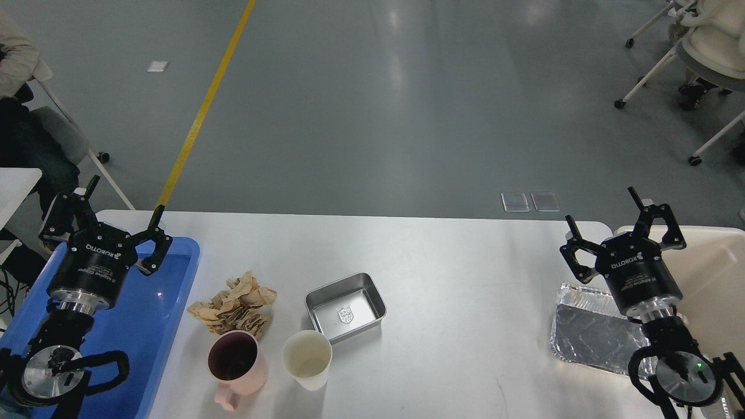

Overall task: Tidy desktop
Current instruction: 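Move the left gripper down toward the pink mug, then grasp the pink mug by its rim with the left gripper, then lift the pink mug and lower it into the blue tray, then release the mug and withdraw the left gripper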

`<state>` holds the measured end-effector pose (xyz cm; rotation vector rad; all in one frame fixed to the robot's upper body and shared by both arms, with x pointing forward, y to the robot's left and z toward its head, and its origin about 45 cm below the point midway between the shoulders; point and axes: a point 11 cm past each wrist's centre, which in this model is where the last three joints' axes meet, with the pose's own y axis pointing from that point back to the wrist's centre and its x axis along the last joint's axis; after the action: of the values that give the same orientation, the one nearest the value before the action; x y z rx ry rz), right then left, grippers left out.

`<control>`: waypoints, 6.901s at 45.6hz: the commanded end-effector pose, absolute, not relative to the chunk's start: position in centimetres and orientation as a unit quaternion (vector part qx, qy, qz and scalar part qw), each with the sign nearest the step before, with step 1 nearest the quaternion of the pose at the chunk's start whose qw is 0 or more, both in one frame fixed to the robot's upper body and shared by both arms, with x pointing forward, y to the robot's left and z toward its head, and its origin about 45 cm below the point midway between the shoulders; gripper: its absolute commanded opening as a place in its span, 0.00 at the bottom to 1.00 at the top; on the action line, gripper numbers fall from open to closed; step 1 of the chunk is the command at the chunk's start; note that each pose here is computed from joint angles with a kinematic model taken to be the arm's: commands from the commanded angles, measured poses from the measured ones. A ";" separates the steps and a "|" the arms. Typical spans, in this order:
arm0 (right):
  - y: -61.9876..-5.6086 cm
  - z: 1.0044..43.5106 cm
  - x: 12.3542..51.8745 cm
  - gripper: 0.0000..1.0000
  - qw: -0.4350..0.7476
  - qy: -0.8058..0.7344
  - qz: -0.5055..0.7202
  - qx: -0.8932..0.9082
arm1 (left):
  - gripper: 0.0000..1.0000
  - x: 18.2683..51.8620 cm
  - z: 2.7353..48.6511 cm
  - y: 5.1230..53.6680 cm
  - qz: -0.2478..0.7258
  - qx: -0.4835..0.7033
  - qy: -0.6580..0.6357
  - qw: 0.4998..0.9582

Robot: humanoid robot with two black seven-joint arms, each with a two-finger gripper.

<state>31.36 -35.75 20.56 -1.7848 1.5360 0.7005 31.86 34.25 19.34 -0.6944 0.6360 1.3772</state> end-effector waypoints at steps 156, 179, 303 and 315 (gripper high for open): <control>-36.2 21.2 31.4 1.00 0.330 0.579 0.254 -0.701 | 0.88 22.9 12.3 31.9 0.119 0.529 -0.244 0.804; -36.4 21.4 31.3 1.00 0.333 0.575 0.249 -0.704 | 0.27 22.5 9.8 31.1 0.107 0.560 -0.220 0.792; -35.8 21.6 31.4 1.00 0.343 0.569 0.250 -0.704 | 0.79 19.8 14.0 48.4 0.267 0.656 -0.101 0.699; -35.3 21.9 31.7 1.00 0.344 0.563 0.249 -0.708 | 0.79 26.1 22.5 43.5 0.273 0.560 -0.245 0.743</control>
<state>31.57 -35.55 21.76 -1.8353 1.4719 0.6496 23.81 46.60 18.85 1.3645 -0.3972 0.6089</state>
